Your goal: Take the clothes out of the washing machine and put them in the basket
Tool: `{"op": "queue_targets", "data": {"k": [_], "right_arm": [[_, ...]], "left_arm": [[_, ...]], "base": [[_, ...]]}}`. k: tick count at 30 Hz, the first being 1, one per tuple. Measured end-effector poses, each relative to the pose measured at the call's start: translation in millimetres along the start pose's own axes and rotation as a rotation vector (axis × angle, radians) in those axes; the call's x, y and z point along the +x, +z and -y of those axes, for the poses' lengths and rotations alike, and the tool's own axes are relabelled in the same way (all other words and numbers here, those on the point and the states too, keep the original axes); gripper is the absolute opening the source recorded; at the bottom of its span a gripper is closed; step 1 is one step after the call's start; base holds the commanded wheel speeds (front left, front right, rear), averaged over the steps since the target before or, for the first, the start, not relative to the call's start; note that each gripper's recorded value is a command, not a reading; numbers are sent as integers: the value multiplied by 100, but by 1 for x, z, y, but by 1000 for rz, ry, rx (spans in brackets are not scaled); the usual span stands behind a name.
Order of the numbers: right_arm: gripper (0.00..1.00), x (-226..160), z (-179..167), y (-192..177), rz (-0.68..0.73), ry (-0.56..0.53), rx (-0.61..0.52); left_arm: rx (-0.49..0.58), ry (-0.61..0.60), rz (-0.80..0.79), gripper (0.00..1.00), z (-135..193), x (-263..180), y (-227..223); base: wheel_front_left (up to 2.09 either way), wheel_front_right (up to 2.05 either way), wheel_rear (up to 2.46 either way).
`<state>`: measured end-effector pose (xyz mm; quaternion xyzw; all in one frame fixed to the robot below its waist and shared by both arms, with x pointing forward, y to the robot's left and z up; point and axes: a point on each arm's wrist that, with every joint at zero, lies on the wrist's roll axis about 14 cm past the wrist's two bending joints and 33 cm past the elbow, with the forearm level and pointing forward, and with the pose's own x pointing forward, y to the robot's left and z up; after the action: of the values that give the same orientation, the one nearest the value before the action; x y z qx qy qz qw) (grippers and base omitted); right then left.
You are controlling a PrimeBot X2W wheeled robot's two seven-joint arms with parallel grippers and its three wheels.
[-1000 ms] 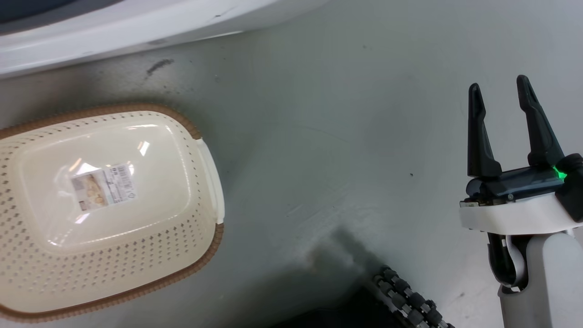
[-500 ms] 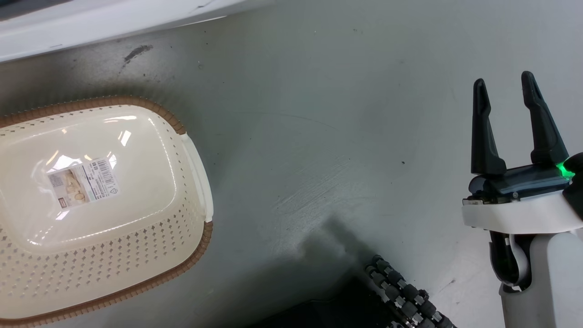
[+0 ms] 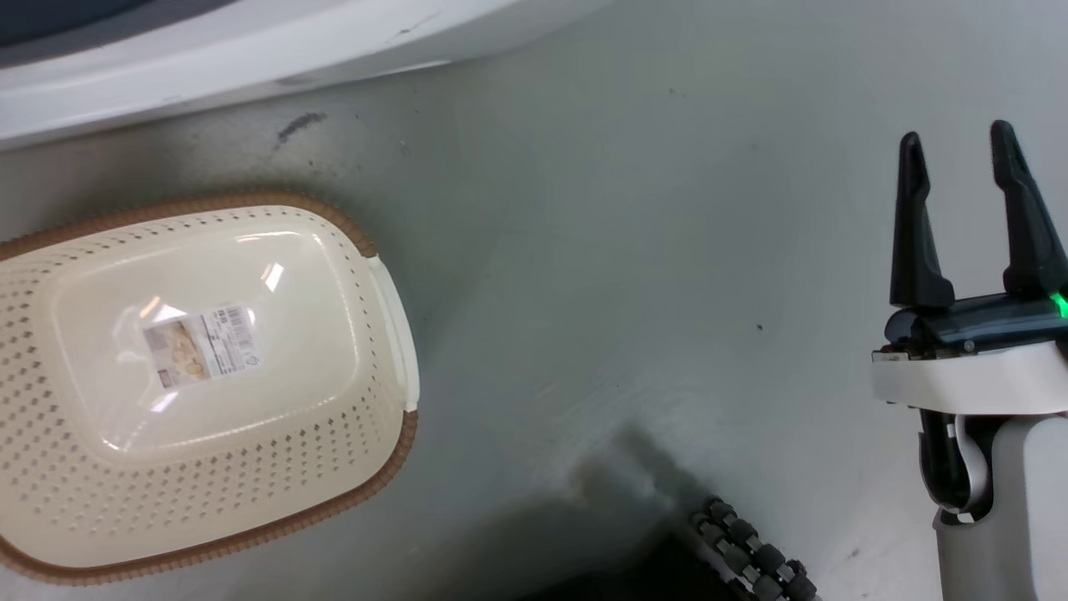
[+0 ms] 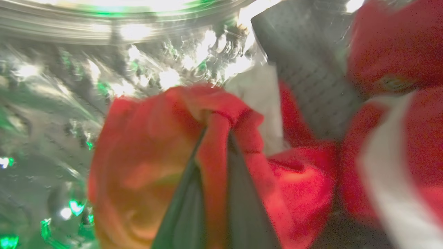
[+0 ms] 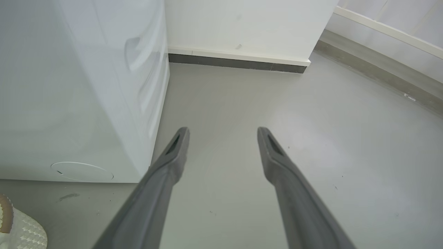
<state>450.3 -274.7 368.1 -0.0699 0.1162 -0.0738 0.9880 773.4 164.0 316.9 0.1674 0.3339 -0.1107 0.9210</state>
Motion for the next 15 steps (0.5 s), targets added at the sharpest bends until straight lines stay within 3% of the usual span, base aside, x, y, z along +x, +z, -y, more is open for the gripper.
{"op": "queue_targets", "data": {"k": [11, 15], "right_arm": [[100, -10, 6, 55, 136, -11, -10], [100, -19, 5, 74, 182, -8, -7]], "left_arm": [[-30, -9, 335, 0, 9, -75, 59], [-67, -4, 402, 0, 10, -106, 57]], "base": [[0, 0, 0], [0, 0, 0]]}}
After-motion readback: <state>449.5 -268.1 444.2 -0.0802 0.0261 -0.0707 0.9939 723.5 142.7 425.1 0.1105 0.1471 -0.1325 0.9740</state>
